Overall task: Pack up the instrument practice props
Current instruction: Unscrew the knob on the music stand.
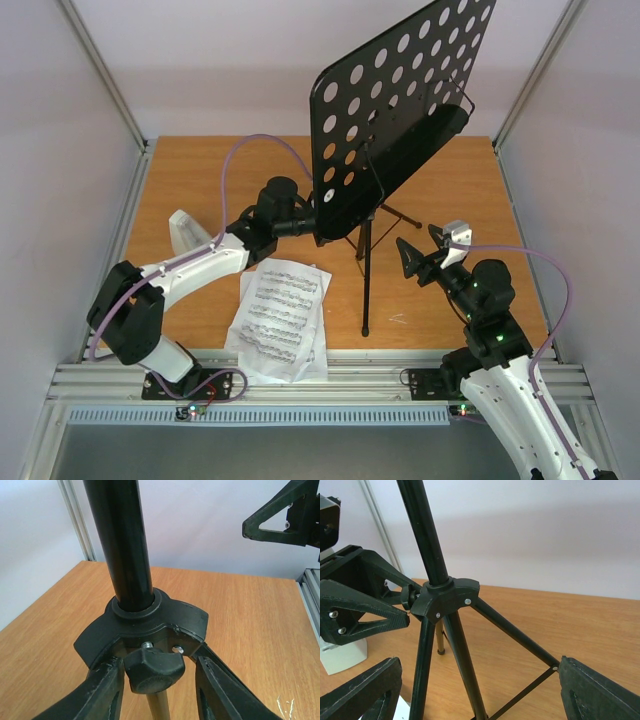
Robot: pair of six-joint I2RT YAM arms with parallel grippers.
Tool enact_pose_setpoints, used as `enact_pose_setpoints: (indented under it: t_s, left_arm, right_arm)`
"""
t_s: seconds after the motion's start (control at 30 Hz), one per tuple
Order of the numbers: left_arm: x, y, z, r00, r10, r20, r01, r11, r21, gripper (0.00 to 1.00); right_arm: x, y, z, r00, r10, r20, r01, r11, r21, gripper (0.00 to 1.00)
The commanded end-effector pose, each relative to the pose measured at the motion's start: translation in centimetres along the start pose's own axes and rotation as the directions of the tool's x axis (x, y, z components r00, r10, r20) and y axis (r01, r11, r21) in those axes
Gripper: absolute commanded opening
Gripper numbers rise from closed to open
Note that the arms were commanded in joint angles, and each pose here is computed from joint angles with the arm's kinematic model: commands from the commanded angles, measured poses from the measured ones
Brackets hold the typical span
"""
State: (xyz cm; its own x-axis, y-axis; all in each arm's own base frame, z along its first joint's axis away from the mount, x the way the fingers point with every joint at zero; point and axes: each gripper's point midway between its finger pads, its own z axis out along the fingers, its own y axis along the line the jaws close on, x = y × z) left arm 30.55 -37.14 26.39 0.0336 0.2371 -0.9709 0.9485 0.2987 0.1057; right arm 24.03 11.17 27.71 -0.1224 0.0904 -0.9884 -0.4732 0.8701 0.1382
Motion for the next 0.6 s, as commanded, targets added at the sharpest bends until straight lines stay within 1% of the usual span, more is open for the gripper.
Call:
enact_pose_setpoints:
  t_s: [0.0,0.2,0.5,0.57]
  left_arm:
    - [-2.2,0.7,0.1,0.998,0.027,0.062,-0.025,0.999,-0.023,0.45]
    - [-2.4,0.8,0.1,0.997,0.020,0.073,-0.018,0.999,-0.032,0.51]
    - [-3.3,1.1,-0.3,0.993,0.023,0.112,-0.017,0.998,-0.056,0.53]
    - [-3.2,1.1,-0.2,0.994,0.022,0.111,-0.016,0.998,-0.057,0.51]
  right_arm:
    - [-0.1,0.2,0.0,1.000,0.003,0.012,-0.003,1.000,-0.007,0.86]
    - [-0.1,0.2,0.0,1.000,0.004,0.011,-0.004,1.000,-0.007,0.86]
    - [-0.1,0.2,0.0,1.000,0.004,0.010,-0.004,1.000,-0.009,0.87]
    - [-0.1,0.2,0.0,1.000,0.004,0.010,-0.004,1.000,-0.009,0.86]
